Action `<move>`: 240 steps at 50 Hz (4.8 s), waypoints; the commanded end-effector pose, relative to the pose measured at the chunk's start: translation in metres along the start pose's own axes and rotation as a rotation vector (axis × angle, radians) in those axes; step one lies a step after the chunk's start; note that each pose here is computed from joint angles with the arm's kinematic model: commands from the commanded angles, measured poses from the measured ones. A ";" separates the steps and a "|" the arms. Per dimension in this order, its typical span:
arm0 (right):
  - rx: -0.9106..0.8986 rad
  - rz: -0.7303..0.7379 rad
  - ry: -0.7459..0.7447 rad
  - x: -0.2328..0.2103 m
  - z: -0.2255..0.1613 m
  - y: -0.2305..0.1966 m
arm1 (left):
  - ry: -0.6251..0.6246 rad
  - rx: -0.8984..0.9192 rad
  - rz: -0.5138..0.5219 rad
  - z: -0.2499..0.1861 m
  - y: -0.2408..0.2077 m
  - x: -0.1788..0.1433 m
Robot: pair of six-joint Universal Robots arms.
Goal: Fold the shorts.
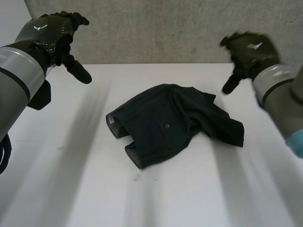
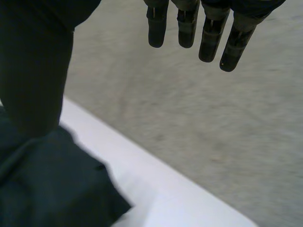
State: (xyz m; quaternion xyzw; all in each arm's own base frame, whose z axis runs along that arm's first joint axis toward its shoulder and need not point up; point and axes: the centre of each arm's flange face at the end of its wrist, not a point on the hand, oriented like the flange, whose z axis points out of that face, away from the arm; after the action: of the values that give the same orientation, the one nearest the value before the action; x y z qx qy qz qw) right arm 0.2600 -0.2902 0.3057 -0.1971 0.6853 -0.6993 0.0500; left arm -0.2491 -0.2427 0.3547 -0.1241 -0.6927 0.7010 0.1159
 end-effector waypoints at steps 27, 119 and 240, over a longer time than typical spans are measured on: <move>0.032 0.020 -0.032 0.004 -0.014 -0.020 | 0.090 -0.170 0.218 0.045 0.091 0.014; -0.058 -0.051 -0.127 -0.011 -0.016 0.001 | 0.285 0.238 0.272 0.012 0.045 0.102; 0.464 -0.432 -0.002 -0.029 0.103 -0.004 | -0.096 0.495 0.303 0.137 0.056 0.015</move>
State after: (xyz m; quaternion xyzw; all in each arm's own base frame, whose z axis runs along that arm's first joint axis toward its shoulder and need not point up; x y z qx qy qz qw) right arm 0.3191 -0.3822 0.3664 -0.2400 0.3419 -0.9040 -0.0913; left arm -0.3119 -0.3693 0.3763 -0.1107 -0.3558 0.9280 0.0045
